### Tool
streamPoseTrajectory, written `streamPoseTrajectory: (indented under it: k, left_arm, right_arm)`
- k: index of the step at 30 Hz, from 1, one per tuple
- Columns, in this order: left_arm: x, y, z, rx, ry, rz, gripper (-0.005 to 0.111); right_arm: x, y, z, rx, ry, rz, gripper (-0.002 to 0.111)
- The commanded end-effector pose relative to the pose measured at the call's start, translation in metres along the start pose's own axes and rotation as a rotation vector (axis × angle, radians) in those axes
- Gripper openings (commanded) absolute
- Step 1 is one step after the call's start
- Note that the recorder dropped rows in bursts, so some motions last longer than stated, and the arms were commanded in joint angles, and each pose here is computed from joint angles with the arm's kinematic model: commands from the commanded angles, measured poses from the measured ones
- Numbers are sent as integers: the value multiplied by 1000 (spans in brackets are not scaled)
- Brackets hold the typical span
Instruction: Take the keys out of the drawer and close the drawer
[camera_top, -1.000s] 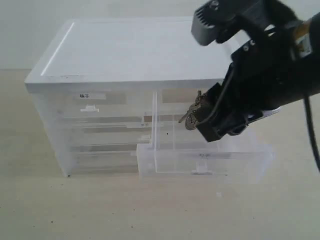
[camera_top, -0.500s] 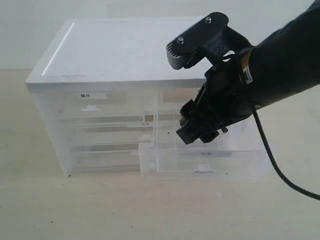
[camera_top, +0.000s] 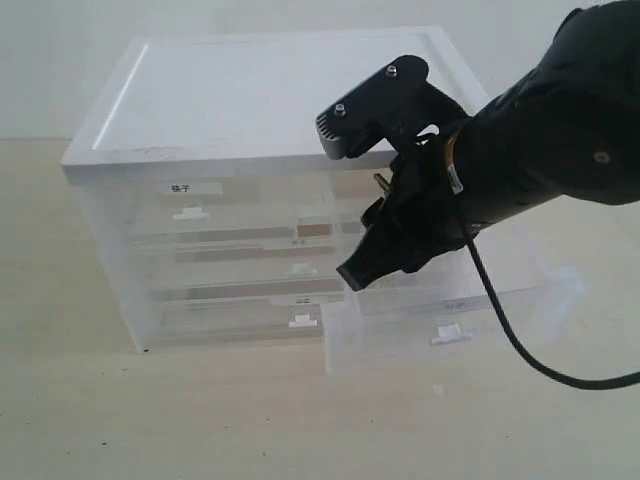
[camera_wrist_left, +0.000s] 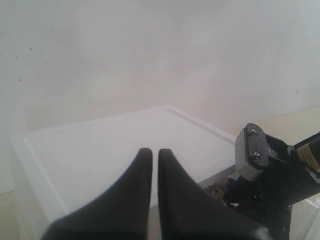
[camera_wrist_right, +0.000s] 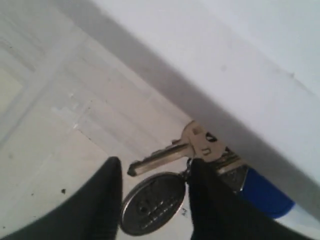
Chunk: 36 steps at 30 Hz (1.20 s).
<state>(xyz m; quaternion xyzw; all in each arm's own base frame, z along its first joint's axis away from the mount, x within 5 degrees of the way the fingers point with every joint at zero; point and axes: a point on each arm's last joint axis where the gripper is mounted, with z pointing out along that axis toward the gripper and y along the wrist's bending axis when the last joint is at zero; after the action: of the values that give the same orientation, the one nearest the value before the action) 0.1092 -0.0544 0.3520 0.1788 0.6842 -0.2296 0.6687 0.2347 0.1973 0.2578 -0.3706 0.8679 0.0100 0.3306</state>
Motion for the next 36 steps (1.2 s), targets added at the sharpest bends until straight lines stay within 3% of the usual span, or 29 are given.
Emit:
streamPoseTrajectory:
  k: [1, 2, 3, 14, 19, 22, 25, 26, 32, 36]
  left_arm:
    - [2, -3, -1, 25, 6, -7, 5]
    - [2, -3, -1, 25, 6, -7, 5]
    - [2, -3, -1, 25, 6, -7, 5]
    - [2, -3, -1, 25, 6, -7, 5]
    - [2, -3, -1, 25, 6, -7, 5]
    - [2, -3, -1, 25, 7, -6, 5]
    - [2, -3, -1, 26, 13, 6, 5]
    - [2, -3, -1, 28, 14, 6, 5]
    - [2, -3, -1, 28, 14, 6, 5]
    - [2, -3, -1, 28, 14, 6, 5]
  right_arm:
    - [4, -3, 2, 32, 48, -58, 9]
    - [4, -3, 2, 32, 46, -76, 1]
    - [4, -4, 0, 32, 43, -78, 0]
    - [-7, 0, -51, 41, -128, -125, 0]
    - [-7, -3, -66, 45, -168, -73, 0]
    - [-5, -2, -57, 47, -121, -29, 18]
    - [-4, 1, -42, 48, -77, -11, 62]
    - [-3, 1, -37, 56, -64, -7, 72]
    - [-4, -5, -17, 179, -38, 24, 70]
    - [-6, 0, -4, 162, -46, 13, 70]
